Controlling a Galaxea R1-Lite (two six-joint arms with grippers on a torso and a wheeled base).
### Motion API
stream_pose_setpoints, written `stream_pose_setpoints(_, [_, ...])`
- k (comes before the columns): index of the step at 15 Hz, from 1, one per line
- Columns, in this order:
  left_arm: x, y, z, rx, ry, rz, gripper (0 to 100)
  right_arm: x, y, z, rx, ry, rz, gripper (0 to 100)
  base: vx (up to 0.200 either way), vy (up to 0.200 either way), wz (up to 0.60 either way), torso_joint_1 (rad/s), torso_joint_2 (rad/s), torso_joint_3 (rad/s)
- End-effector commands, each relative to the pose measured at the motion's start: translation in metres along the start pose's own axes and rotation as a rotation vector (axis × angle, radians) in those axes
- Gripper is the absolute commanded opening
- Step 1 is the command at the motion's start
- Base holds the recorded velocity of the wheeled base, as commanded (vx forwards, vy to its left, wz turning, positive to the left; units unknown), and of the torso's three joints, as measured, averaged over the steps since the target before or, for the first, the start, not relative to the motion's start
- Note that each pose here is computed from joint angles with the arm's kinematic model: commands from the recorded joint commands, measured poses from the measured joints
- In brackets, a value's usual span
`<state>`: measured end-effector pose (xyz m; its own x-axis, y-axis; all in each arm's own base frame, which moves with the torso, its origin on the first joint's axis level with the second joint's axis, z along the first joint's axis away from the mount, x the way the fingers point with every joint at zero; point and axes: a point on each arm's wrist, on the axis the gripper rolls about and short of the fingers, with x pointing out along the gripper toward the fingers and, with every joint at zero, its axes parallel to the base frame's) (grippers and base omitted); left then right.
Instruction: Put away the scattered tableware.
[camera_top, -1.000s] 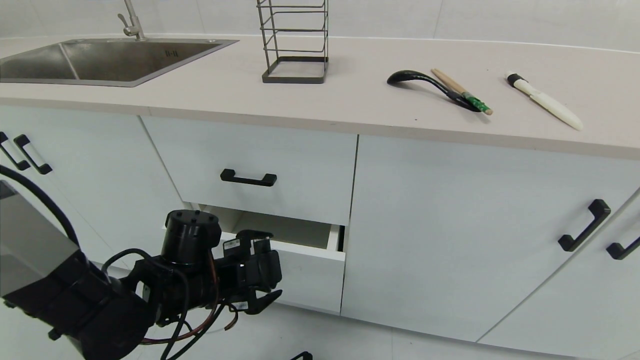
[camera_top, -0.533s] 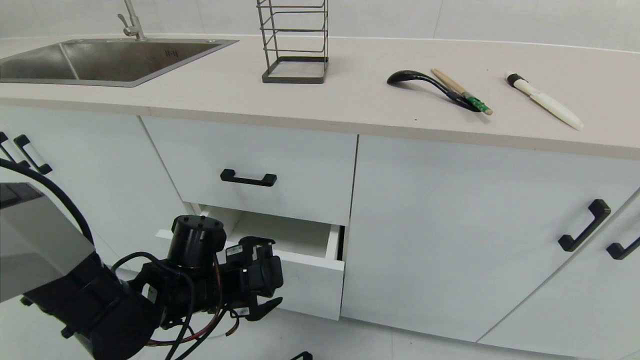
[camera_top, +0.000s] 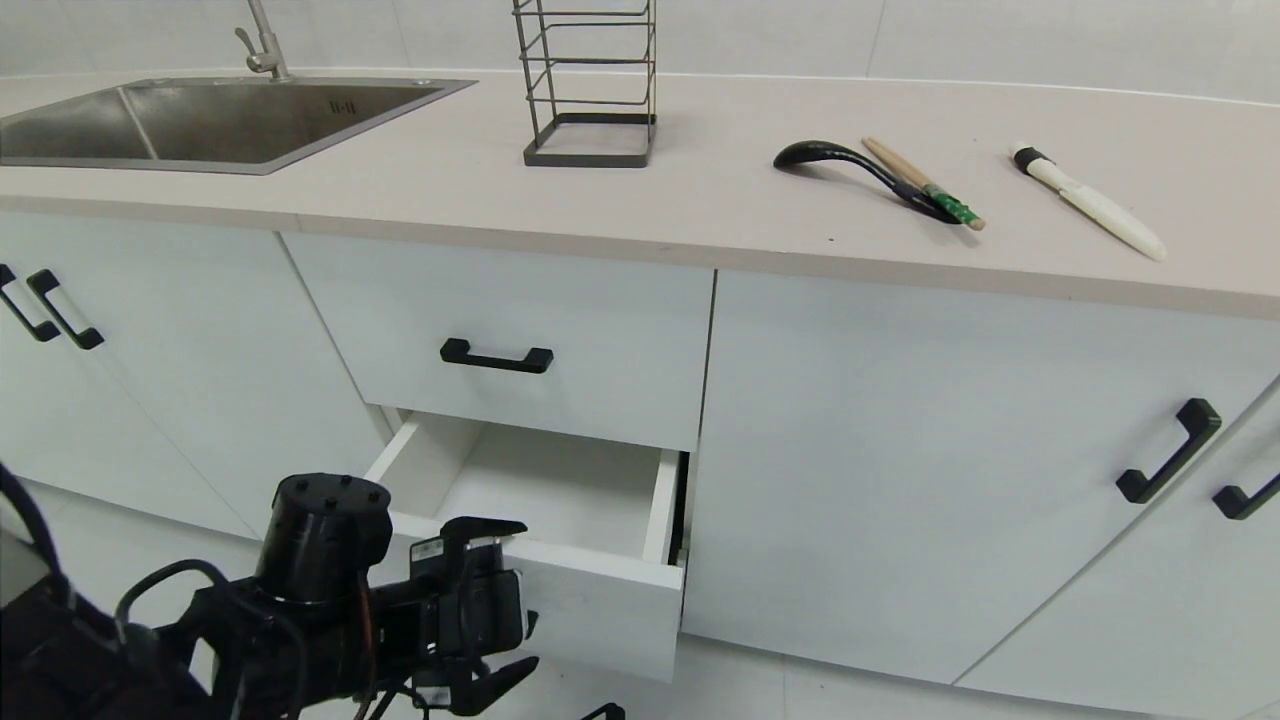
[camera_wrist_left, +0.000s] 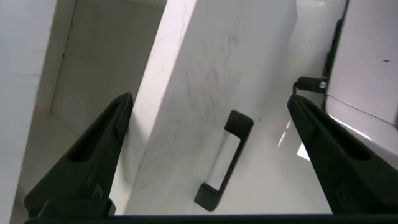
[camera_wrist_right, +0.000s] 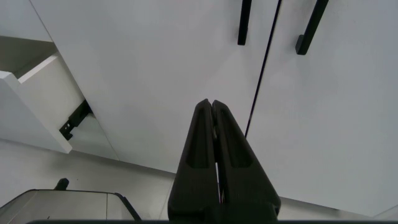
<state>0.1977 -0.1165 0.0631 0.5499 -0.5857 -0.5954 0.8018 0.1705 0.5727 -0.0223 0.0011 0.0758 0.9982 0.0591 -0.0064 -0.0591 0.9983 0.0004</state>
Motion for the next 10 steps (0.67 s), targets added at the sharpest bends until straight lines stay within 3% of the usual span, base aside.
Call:
stream_pose_setpoints(1, [-0.015,-0.009,-0.001,-0.007,0.001,-0.001,100,0.0,0.0,0.0,0.0,0.001,0.001,0,0.0,0.0,0.0,0.0,0.0,0.0])
stream_pose_setpoints(7, [-0.021,-0.027,0.005,0.004,-0.023,-0.061,100,0.0,0.0,0.0,0.0,0.001,0.001,0,0.0,0.0,0.0,0.0,0.0,0.0])
stream_pose_setpoints(10, [-0.026,-0.03,0.005,0.007,-0.026,-0.063,100,0.0,0.0,0.0,0.0,0.001,0.001,0,0.0,0.0,0.0,0.0,0.0,0.0])
